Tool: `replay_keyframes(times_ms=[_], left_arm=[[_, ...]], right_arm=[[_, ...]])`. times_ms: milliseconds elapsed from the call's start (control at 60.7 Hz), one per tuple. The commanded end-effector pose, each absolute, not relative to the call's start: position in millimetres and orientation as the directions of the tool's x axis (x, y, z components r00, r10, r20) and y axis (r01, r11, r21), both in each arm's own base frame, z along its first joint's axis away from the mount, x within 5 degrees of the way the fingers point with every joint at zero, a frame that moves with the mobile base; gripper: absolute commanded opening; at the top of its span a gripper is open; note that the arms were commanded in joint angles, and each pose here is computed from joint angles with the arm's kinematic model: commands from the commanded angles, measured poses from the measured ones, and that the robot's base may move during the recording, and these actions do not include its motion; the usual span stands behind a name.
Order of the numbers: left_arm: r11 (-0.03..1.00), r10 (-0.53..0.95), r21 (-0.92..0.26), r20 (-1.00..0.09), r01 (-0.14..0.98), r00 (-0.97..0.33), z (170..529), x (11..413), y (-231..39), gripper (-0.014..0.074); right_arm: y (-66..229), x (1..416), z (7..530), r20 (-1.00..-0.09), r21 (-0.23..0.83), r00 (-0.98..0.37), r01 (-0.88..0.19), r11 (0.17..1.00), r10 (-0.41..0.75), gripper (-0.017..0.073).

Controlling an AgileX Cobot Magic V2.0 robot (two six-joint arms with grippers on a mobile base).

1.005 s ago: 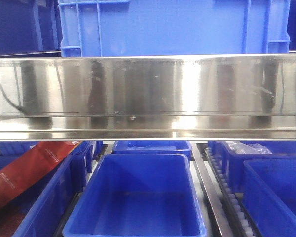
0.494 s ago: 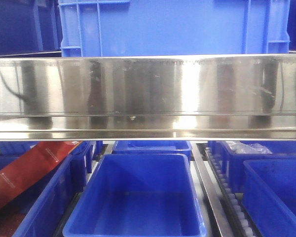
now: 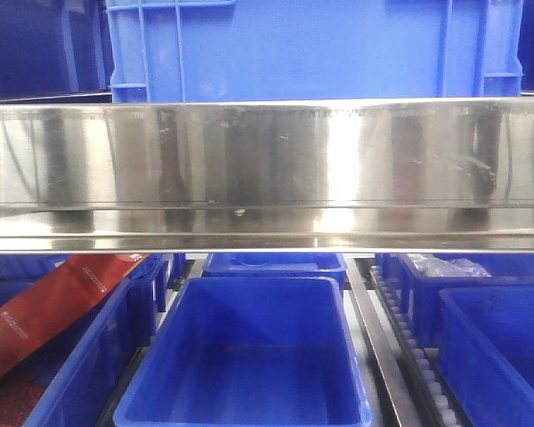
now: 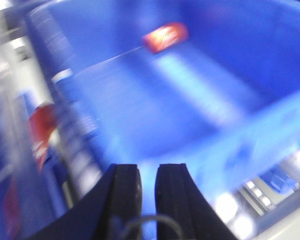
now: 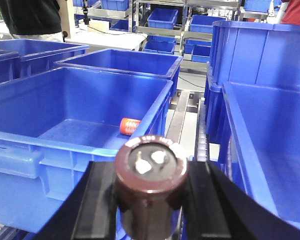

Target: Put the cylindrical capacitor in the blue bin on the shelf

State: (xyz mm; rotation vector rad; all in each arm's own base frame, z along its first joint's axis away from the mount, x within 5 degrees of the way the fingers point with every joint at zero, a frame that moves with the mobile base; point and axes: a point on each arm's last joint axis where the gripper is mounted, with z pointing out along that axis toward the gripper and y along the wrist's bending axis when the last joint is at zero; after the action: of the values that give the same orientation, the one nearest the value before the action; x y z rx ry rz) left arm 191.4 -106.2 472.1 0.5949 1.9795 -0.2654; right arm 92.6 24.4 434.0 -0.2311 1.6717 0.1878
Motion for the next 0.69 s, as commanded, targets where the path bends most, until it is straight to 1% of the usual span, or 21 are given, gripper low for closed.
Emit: replay_keyframes(times_ms=[0, 115, 297, 478, 593, 676], left_arm=[[0.876, 0.235, 0.055, -0.917, 0.479, -0.323, 469.3, 164.2, -84.8, 0.0050], [0.901, 0.177, 0.030, -0.936, 0.432, -0.304, 454.8, 133.5, -62.2, 0.0044], [0.929, 0.140, 0.024, -0.947, 0.370, -0.288, 423.6, 95.9, -37.4, 0.0044], [0.947, 0.117, 0.023, -0.953, 0.320, -0.279, 397.6, 70.0, -23.1, 0.0044], [0.955, 0.103, 0.023, -0.961, 0.297, -0.257, 395.1, 60.5, -18.2, 0.0044], [0.957, 0.098, 0.023, -0.964, 0.290, -0.247, 395.8, 57.5, -16.9, 0.0044]], right_arm=[[23.6, 90.5, 440.6, -0.998, -0.019, -0.056, -0.255, 0.967, -0.034, -0.0016], [23.6, 90.5, 441.3, -0.998, -0.017, -0.049, -0.255, 0.967, -0.031, -0.0016], [23.7, 90.5, 441.0, -0.998, -0.015, -0.052, -0.257, 0.966, -0.029, -0.0016], [26.0, 103.9, 438.5, -0.995, -0.012, -0.090, -0.257, 0.966, -0.036, -0.0016], [29.5, 120.4, 449.6, -0.994, -0.011, -0.102, -0.261, 0.965, -0.039, -0.0016], [36.3, 132.3, 465.0, -0.995, -0.014, -0.088, -0.294, 0.956, -0.042, -0.0016]])
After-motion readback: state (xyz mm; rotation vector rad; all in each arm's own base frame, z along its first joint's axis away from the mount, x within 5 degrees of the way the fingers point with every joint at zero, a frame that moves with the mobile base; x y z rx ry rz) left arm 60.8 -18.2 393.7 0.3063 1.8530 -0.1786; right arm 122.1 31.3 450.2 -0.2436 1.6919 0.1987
